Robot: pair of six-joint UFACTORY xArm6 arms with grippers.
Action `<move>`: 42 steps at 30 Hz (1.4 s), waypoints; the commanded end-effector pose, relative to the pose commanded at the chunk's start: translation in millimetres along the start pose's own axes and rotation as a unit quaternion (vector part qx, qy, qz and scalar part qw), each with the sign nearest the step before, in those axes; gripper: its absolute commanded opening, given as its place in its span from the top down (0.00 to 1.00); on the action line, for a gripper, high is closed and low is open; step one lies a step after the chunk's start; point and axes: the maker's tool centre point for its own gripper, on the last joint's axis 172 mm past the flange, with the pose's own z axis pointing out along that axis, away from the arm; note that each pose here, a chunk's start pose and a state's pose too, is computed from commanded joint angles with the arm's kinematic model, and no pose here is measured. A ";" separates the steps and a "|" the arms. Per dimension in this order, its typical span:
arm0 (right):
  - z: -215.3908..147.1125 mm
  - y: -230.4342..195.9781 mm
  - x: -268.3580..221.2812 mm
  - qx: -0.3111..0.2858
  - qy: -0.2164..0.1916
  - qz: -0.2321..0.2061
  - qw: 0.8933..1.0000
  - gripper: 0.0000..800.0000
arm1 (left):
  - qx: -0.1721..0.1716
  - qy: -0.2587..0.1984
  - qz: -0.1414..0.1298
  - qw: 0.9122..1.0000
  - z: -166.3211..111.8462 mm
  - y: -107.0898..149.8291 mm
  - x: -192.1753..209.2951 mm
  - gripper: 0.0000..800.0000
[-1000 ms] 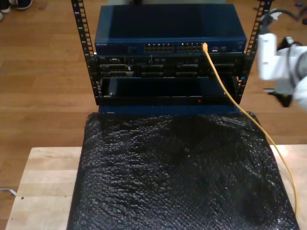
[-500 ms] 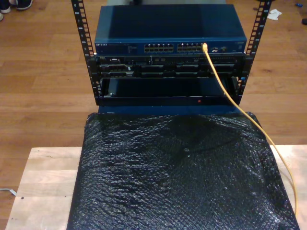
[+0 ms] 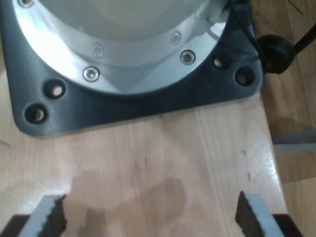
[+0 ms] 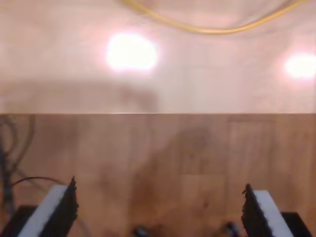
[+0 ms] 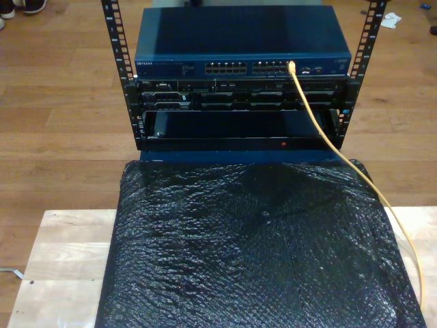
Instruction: Grab the cable and plug it in
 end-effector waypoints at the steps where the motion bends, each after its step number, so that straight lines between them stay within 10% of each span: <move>1: 1.4 -11.5 -1.5 0.001 0.002 0.003 1.000 0.01 | 0.000 0.000 0.000 1.000 0.0 0.0 0.0 0.00; 22: 49.7 -164.7 26.6 0.013 0.068 -0.046 0.997 0.01 | 0.000 0.000 0.000 1.000 0.0 0.0 0.0 0.00; 42: 129.0 -199.7 54.3 0.006 0.069 -0.048 0.996 0.01 | 0.000 0.000 0.000 1.000 0.0 0.0 0.0 0.00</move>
